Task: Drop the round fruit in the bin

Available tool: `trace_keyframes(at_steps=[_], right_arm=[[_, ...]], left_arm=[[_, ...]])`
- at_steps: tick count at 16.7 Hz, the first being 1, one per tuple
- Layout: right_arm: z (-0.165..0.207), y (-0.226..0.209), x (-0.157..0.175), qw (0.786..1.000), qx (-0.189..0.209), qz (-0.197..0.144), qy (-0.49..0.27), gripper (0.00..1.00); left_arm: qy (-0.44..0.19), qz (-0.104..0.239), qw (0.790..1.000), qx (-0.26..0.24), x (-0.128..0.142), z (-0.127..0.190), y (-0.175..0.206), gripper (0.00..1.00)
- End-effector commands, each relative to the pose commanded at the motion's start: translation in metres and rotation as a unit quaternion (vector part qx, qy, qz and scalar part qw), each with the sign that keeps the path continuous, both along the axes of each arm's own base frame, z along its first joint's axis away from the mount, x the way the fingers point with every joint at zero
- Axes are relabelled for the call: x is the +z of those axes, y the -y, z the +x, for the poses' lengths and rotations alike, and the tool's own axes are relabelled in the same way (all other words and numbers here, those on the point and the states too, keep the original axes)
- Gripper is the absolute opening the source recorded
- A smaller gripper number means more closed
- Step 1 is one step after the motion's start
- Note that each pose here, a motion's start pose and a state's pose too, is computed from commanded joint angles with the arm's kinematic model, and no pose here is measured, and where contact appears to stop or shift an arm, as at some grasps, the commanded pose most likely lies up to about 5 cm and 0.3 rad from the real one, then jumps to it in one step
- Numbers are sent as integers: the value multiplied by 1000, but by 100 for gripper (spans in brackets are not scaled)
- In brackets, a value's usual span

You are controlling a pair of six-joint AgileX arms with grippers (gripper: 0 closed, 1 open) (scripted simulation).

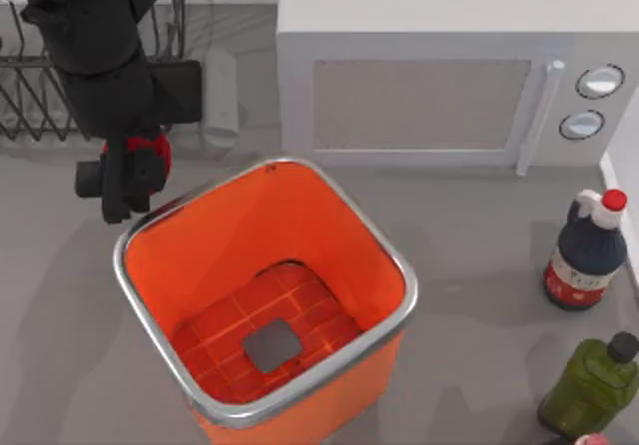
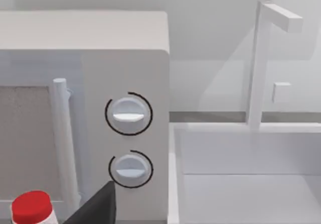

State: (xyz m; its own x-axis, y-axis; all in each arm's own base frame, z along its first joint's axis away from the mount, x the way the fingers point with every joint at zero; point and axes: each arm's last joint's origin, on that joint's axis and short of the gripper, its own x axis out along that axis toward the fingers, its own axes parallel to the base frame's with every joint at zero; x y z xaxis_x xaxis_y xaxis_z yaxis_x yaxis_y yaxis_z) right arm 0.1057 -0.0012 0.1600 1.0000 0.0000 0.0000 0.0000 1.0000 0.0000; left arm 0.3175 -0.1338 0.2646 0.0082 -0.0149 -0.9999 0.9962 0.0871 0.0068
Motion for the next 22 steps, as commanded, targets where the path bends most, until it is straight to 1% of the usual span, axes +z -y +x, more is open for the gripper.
trace_keyframes(at_steps=[2, 3, 5, 7, 9, 12, 14, 16, 20, 22], right_arm=[[0, 0, 0, 1000, 0, 0, 0, 100], [0, 0, 0, 1000, 0, 0, 0, 100], [0, 0, 0, 1000, 0, 0, 0, 100], [0, 0, 0, 1000, 0, 0, 0, 100], [0, 0, 0, 1000, 0, 0, 0, 100], [0, 0, 0, 1000, 0, 0, 0, 100], [0, 0, 0, 1000, 0, 0, 0, 100], [0, 0, 0, 1000, 0, 0, 0, 100], [0, 0, 0, 1000, 0, 0, 0, 100], [0, 0, 0, 1000, 0, 0, 0, 100]], left_arm=[[5, 9, 999, -41, 1, -30, 44, 0], [9, 12, 998, -55, 1, -45, 61, 0], [19, 15, 997, -72, 3, -70, 83, 0], [28, 16, 997, -77, 5, -86, 94, 0], [31, 15, 996, -78, 6, -90, 96, 0], [35, 18, 996, -78, 7, -88, 95, 0], [35, 18, 996, -78, 2, -87, 95, 0], [34, 16, 996, -79, -12, -86, 96, 0], [33, 14, 996, -78, -54, -85, 97, 0], [31, 15, 996, -78, -64, -85, 96, 0]])
